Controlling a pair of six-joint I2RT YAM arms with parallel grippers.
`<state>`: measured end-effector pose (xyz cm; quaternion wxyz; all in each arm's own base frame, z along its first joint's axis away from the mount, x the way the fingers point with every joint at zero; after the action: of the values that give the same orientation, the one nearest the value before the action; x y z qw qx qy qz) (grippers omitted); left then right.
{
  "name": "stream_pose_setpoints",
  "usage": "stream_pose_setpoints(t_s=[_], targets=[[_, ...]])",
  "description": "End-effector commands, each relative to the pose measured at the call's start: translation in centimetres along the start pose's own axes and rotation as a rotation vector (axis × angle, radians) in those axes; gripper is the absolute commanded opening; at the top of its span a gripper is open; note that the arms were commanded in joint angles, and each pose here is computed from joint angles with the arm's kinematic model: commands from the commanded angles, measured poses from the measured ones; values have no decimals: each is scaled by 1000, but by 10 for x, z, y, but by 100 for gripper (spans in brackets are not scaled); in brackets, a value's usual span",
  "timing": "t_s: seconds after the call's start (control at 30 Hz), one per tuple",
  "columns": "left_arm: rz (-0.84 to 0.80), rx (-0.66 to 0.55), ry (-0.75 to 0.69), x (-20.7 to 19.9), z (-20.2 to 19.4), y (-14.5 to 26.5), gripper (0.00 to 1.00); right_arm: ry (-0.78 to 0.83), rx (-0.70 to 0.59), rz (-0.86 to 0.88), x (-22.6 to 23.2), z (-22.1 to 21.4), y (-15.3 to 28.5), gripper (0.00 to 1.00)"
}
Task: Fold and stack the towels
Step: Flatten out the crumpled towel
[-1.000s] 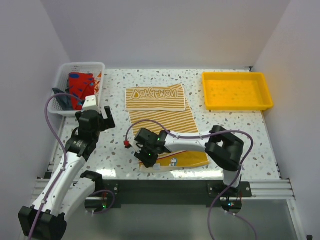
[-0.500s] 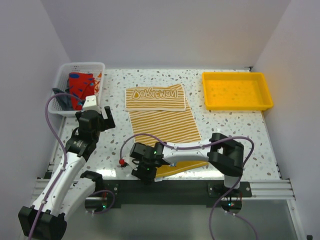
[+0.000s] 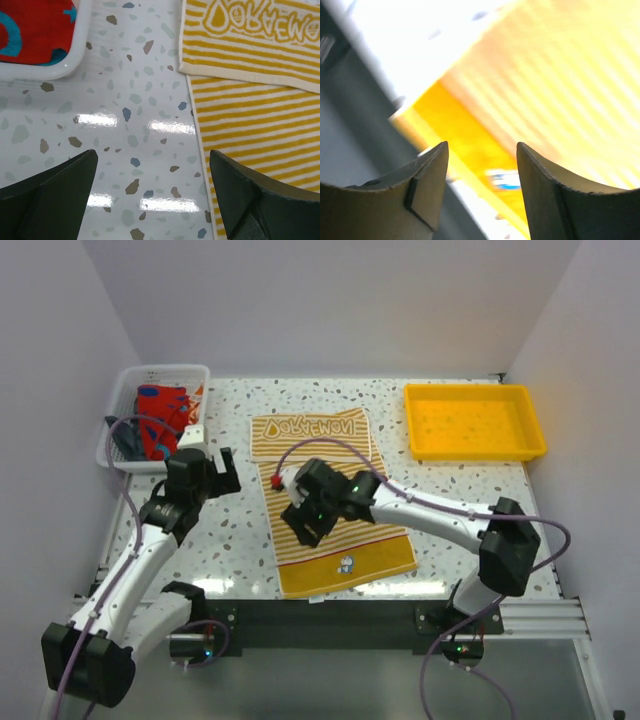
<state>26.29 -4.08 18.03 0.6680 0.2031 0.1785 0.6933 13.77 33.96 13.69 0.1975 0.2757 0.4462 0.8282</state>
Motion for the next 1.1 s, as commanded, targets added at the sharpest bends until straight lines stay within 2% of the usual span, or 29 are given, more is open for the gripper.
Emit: stream_pose_setpoints(t_s=[0.0,0.1,0.23,0.33,0.53,0.67,0.77,0.87,0.93,1.07], targets=[[-104,-20,66,-22,31,-11,100,-231,-229,-210,-78,48,49,61],[-140,12,95,-36,39,-32,99,-474,-360,-326,-154,67,77,64],[-150,30,165,-50,51,-65,96,-723,-486,-323,-214,79,87,64],[-143,46,184,-58,56,-98,91,-836,-560,-264,-243,89,81,65],[-126,83,229,-55,53,-164,86,-927,-617,-176,-273,108,65,66],[-170,164,259,-55,32,-197,81,-945,-608,-163,-287,112,47,66],[-195,199,263,-61,20,-208,79,-937,-608,-149,-292,117,42,65],[-226,246,275,-67,5,-213,69,-948,-598,-142,-296,117,31,66],[-237,274,282,-69,-5,-214,68,-963,-587,-141,-301,115,24,66],[-251,257,296,-71,-9,-215,64,-977,-584,-141,-306,113,16,66]])
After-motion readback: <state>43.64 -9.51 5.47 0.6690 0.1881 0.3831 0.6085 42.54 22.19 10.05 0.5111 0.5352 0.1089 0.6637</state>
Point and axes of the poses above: each gripper's point midway between its finger pads, its own y axis back along the fingers, its own x axis along the line the jaws close on, z = x × y, the point moved 3 cm from there along y, back along the fingers, and after that the axes turned 12 degrees about -y, right-handed, at the moved point
